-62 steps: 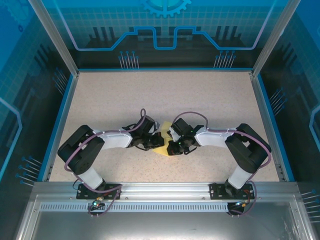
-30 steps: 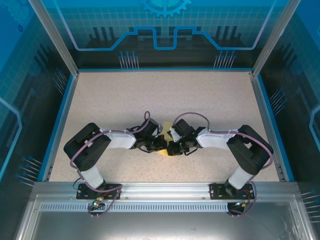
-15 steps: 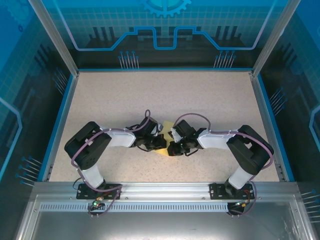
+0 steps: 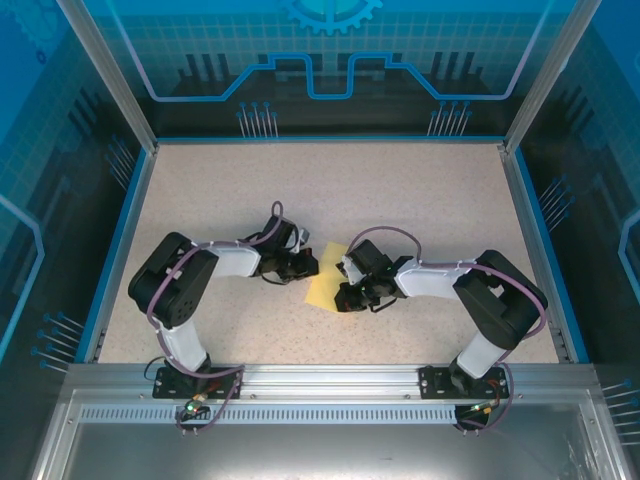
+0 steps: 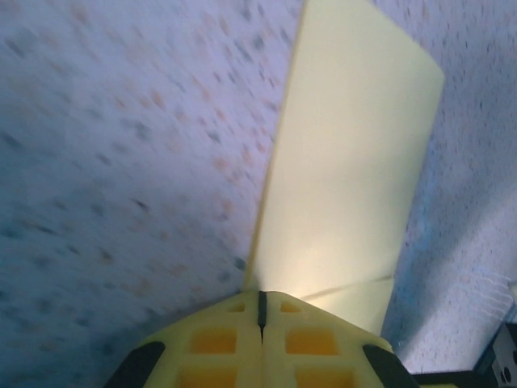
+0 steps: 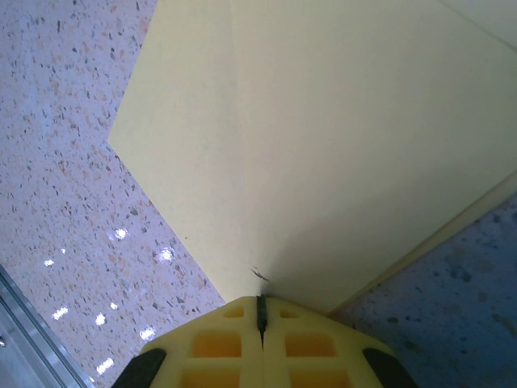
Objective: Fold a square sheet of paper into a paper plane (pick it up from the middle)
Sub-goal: Fold the triangle a second time at the center of the table, then turn over the paper at the center of the table.
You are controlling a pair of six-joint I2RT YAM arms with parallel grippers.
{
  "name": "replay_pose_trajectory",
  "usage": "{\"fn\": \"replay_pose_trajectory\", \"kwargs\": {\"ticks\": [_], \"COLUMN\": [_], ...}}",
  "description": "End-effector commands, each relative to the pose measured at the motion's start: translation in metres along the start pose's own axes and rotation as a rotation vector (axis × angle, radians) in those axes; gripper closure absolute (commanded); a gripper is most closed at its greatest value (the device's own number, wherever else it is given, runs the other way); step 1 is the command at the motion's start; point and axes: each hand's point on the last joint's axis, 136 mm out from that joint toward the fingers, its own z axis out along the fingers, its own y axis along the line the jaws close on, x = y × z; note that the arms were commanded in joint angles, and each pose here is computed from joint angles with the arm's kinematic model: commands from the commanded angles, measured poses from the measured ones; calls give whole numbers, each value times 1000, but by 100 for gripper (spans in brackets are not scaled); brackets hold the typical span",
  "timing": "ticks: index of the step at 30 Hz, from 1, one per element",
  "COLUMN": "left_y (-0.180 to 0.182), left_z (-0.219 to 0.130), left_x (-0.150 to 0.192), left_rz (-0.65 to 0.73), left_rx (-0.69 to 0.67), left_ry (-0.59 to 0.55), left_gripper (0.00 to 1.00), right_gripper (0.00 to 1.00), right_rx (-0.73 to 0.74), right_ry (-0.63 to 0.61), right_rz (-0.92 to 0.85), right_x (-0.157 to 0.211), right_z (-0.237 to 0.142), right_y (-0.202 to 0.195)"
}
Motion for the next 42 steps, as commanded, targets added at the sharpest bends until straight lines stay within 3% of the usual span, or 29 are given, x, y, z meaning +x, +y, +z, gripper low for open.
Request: {"fn": "replay_pose_trajectory", "kwargs": {"ticks": [1, 5, 10, 11, 14, 18, 26, 35, 42], "left_y": [19, 17, -6, -9, -11, -4, -16, -21, -24], "left_z": [-5, -16, -36, -40, -51, -57, -47, -30, -24], "left_x": [-19, -31, -34, -33, -28, -14, 15, 33, 35], "left_rz": [17, 4, -16, -30, -100, -208, -253, -272, -272], "left_rx": [-75, -68, -13, -1, 5, -12, -2, 12, 29], "left_ry": [-40, -67, -97, -103, -129, -131, -93, -42, -30], "left_gripper": [100, 96, 79, 77, 66, 58, 49, 49, 50], "right_gripper": [100, 100, 91, 85, 54, 41, 46, 53, 74], "right_rx": [178, 131, 17, 1, -13, 7, -32, -65, -99], "right_ry": [110, 76, -47, -80, -156, -193, -135, -85, -56], "right_rz": [111, 105, 81, 80, 90, 90, 52, 57, 61], "right_x": [37, 23, -20, -29, -50, -66, -78, -78, -73], "right_z": [4, 0, -25, -33, -53, -65, -51, -30, -24], "right_y": [-51, -36, 5, 10, 9, -7, -13, -17, -15]}}
